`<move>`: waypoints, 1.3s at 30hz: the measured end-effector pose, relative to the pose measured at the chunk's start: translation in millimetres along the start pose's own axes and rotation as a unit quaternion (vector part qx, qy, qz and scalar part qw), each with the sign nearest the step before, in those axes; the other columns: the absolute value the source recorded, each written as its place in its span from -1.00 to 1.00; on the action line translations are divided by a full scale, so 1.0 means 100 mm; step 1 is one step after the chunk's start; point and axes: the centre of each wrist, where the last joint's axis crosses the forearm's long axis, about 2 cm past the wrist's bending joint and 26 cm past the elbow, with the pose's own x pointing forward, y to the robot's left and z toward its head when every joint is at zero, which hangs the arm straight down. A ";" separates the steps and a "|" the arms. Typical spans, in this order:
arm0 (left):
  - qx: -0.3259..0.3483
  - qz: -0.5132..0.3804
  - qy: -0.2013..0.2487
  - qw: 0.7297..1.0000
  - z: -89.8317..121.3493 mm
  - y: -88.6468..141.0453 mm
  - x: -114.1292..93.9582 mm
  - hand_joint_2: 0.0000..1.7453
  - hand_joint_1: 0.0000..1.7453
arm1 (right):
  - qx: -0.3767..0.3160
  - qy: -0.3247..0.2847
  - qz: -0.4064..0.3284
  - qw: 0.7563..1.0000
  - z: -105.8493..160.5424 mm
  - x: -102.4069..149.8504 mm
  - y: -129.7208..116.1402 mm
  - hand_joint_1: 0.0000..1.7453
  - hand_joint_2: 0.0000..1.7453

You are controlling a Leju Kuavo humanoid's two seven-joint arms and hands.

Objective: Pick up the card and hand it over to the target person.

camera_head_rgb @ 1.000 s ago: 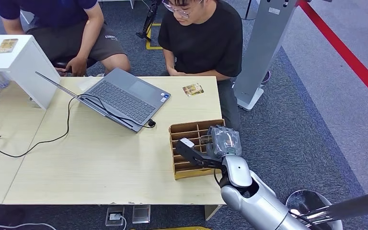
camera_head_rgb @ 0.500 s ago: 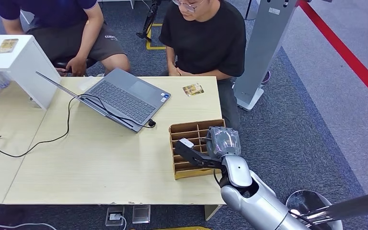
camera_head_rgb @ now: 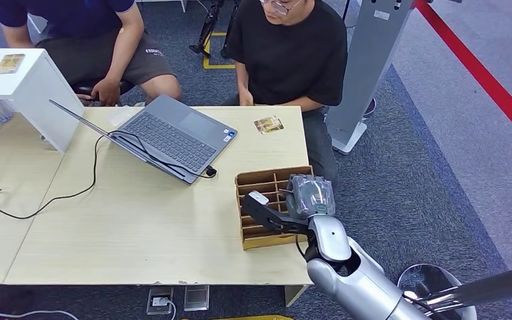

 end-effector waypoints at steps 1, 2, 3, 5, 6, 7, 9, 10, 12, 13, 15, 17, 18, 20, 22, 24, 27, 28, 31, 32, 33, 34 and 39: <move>0.000 0.001 0.000 1.000 0.00 0.00 0.00 -1.00 -1.00 | -0.015 -0.006 -0.007 1.000 0.02 0.01 -0.08 1.00 1.00; 0.001 0.003 0.000 1.000 0.00 0.00 0.00 -1.00 -1.00 | -0.030 -0.011 -0.014 0.999 0.04 0.02 -0.15 1.00 1.00; 0.001 0.004 0.000 1.000 0.00 0.00 0.00 -1.00 -1.00 | -0.043 -0.016 -0.020 0.999 0.07 0.03 -0.23 1.00 1.00; 0.001 0.005 0.000 1.000 0.00 0.01 0.00 -1.00 -1.00 | -0.074 -0.027 -0.035 0.996 0.11 0.03 -0.37 1.00 1.00; 0.001 0.006 0.000 1.000 0.00 0.01 0.00 -1.00 -1.00 | -0.087 -0.031 -0.042 0.995 0.14 0.03 -0.44 1.00 1.00; 0.001 0.006 0.000 1.000 0.00 0.01 0.00 -1.00 -1.00 | -0.098 -0.034 -0.047 0.993 0.15 0.03 -0.49 1.00 1.00; 0.001 0.008 -0.001 1.000 0.00 0.00 0.00 -1.00 -1.00 | -0.116 -0.039 -0.059 0.991 0.18 0.02 -0.58 1.00 1.00; 0.001 0.008 -0.001 1.000 0.00 0.00 0.00 -1.00 -1.00 | -0.125 -0.040 -0.065 0.989 0.19 0.02 -0.62 1.00 1.00; 0.001 0.008 -0.002 1.000 0.00 0.00 0.00 -1.00 -1.00 | -0.137 -0.040 -0.076 0.987 0.20 0.01 -0.67 1.00 1.00; 0.001 0.007 -0.002 1.000 0.00 -0.01 0.00 -1.00 -1.00 | -0.139 -0.039 -0.079 0.986 0.19 0.00 -0.68 1.00 1.00; 0.000 0.004 -0.002 1.000 0.00 -0.01 0.00 -1.00 -1.00 | -0.131 -0.035 -0.079 0.988 0.13 -0.01 -0.63 1.00 1.00; -0.001 -0.001 -0.002 1.000 0.00 -0.01 -0.01 -1.00 -1.00 | -0.112 -0.032 -0.076 0.990 0.01 -0.01 -0.52 1.00 1.00; -0.002 -0.005 -0.003 1.000 0.00 -0.01 -0.01 -1.00 -1.00 | -0.103 -0.033 -0.075 0.991 -0.08 -0.01 -0.44 1.00 1.00; -0.004 -0.017 -0.003 1.000 0.00 -0.01 0.00 -1.00 -1.00 | -0.082 -0.036 -0.078 0.993 -0.27 -0.01 -0.26 1.00 1.00; -0.005 -0.030 -0.005 1.000 0.00 -0.01 0.00 -1.00 -1.00 | -0.062 -0.043 -0.098 0.992 -0.50 -0.01 -0.08 1.00 1.00; -0.007 -0.040 -0.007 0.999 0.00 -0.01 0.00 -1.00 -1.00 | -0.047 -0.051 -0.137 0.988 -0.70 -0.01 0.05 1.00 1.00; -0.009 -0.051 -0.011 0.999 0.00 -0.02 0.01 -1.00 -1.00 | -0.039 -0.048 -0.168 0.984 -0.91 0.00 0.15 1.00 1.00; -0.010 -0.054 -0.012 0.998 0.00 -0.02 0.01 -1.00 -1.00 | -0.038 -0.046 -0.170 0.984 -0.96 0.01 0.15 1.00 1.00; -0.010 -0.066 -0.011 0.998 0.00 -0.02 0.01 -1.00 -1.00 | -0.031 -0.038 -0.186 0.981 -1.09 0.04 0.14 1.00 1.00; -0.009 -0.070 -0.010 0.997 0.00 -0.02 0.02 -1.00 -1.00 | -0.028 -0.035 -0.186 0.981 -1.13 0.04 0.14 1.00 1.00; -0.009 -0.072 -0.009 0.997 0.00 -0.03 0.02 -1.00 -1.00 | -0.027 -0.034 -0.185 0.982 -1.15 0.04 0.14 1.00 1.00; -0.008 -0.074 -0.007 0.997 0.00 -0.02 0.02 -1.00 -1.00 | -0.026 -0.033 -0.183 0.982 -1.17 0.04 0.14 1.00 1.00; -0.005 -0.082 0.001 0.997 0.00 -0.02 0.03 -1.00 -1.00 | -0.017 -0.024 -0.160 0.987 -1.24 0.07 0.18 1.00 1.00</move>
